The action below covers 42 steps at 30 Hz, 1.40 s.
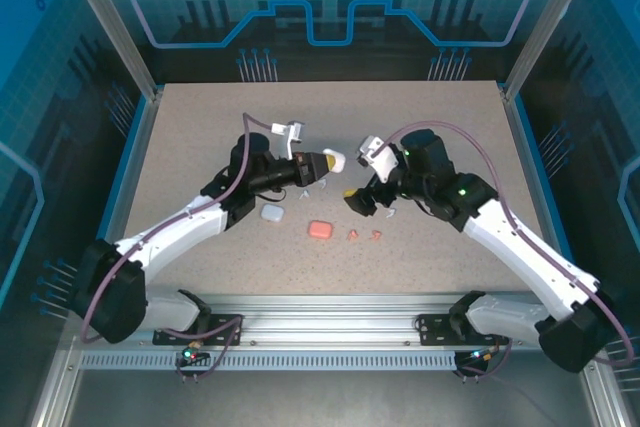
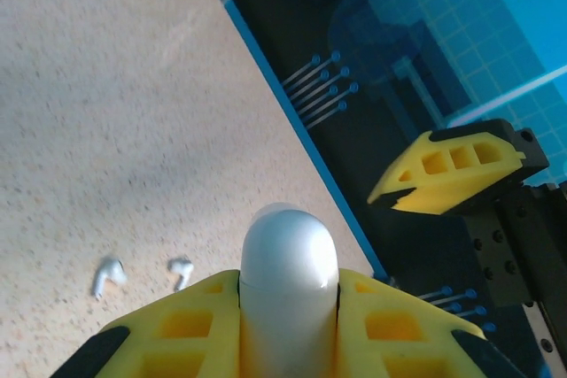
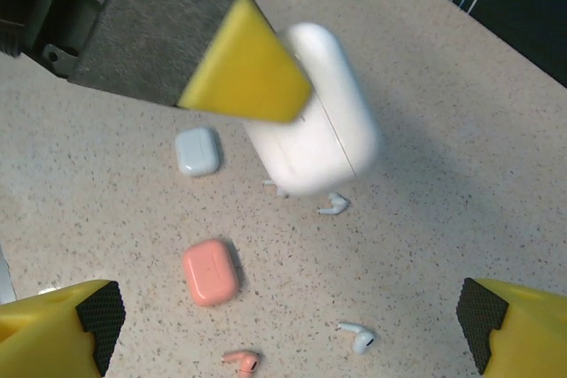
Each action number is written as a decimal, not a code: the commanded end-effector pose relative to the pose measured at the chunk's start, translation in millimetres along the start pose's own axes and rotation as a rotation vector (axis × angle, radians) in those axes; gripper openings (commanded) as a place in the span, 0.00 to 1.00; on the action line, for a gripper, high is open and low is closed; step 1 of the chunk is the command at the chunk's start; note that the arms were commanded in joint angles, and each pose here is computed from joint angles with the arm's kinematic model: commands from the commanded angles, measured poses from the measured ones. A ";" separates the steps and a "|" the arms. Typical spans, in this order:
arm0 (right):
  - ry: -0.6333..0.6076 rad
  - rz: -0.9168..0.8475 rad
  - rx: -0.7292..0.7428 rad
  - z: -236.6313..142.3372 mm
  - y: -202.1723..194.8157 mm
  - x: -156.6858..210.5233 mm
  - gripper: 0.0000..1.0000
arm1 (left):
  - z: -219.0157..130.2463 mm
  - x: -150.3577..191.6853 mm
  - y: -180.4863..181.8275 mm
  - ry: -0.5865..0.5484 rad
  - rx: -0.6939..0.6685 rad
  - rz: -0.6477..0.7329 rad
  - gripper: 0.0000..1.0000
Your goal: Insert the wireless bluetooth earbuds into the charging case
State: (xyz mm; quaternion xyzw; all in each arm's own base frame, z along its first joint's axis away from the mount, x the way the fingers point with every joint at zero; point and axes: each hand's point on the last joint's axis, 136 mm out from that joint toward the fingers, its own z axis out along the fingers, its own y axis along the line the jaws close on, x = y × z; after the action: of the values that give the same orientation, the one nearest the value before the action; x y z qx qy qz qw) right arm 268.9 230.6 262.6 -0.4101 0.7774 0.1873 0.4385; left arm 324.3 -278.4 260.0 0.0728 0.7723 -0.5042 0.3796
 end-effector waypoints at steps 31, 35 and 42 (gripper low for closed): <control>-0.334 -0.299 -0.163 -44.7 25.3 -81.1 1.00 | -45.9 -3.2 -84.7 -0.387 0.445 0.681 0.00; -0.339 -0.337 -0.174 -42.7 24.4 -90.7 0.99 | -44.9 2.8 -84.9 -0.368 0.446 0.700 0.00; -0.313 -0.362 -0.170 -32.3 18.2 -96.5 0.99 | -43.4 6.1 -84.9 -0.356 0.453 0.706 0.00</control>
State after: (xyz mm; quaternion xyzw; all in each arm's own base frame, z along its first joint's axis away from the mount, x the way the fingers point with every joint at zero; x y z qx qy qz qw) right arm 266.6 260.9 352.6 -0.5270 0.6113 0.2317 0.5431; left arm 267.6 -283.6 318.7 0.3022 0.5172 -0.5068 0.6199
